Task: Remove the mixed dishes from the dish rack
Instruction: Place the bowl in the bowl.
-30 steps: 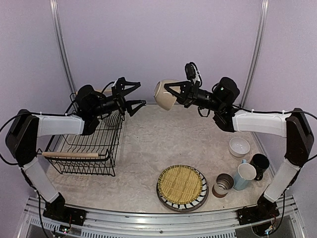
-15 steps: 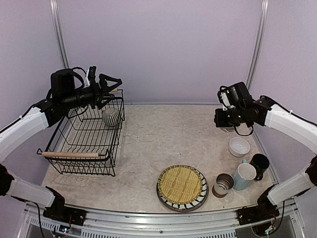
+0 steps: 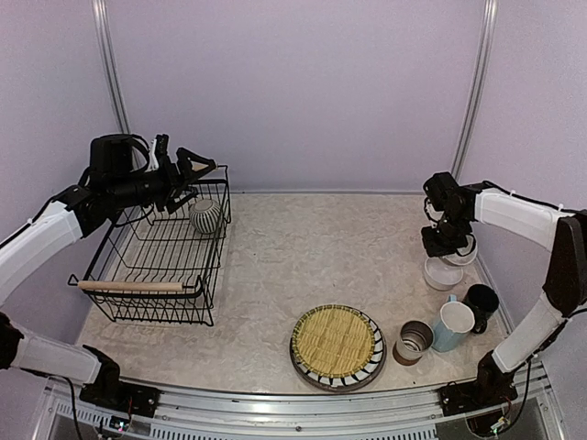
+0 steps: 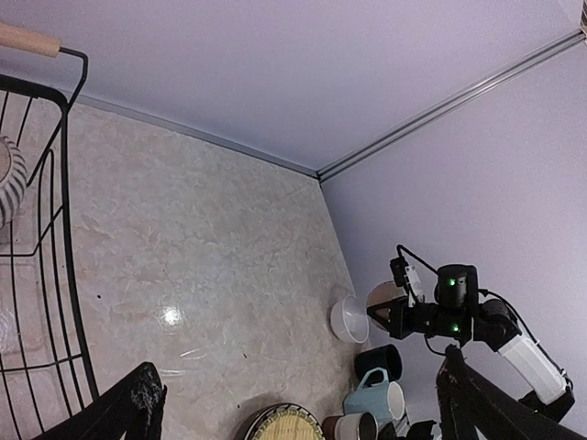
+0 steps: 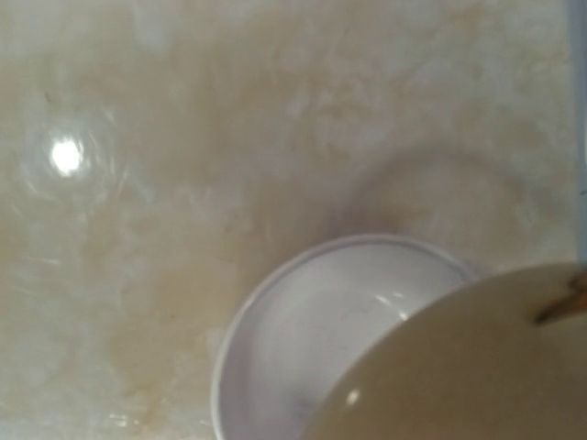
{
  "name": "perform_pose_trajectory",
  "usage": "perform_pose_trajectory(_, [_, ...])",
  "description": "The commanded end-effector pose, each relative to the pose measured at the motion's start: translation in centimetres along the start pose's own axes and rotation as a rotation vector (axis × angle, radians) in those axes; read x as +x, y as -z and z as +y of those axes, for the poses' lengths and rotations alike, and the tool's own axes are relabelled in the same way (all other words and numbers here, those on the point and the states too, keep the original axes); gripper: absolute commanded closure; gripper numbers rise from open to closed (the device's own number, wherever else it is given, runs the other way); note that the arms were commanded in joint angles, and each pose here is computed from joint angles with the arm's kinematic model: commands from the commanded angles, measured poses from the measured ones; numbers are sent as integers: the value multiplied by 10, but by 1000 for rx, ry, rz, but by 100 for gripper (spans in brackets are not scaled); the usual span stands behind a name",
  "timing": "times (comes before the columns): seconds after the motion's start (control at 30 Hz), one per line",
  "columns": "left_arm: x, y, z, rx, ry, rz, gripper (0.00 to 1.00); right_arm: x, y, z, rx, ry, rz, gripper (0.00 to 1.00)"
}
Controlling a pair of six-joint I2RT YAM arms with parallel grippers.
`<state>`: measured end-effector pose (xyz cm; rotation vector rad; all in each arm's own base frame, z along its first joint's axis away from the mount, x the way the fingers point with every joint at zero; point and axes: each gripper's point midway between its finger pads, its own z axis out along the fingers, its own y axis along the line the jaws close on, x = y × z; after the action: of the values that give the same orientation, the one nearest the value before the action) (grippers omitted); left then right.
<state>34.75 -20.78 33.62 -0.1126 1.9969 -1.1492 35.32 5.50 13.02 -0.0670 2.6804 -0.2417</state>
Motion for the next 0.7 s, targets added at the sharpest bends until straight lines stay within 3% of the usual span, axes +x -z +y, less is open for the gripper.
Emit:
perform_pose_trajectory(0.0, [6,7,8,-26,7,16,1,1,-13,-1,12,48,33,100])
perform_pose_trajectory(0.53, [9,3,18,-48,32,59,1,37,-55,2,26,67,157,100])
perform_pose_trajectory(0.67, [14,1,31,-124,23,101,1,42,-61,1,41,66,166,94])
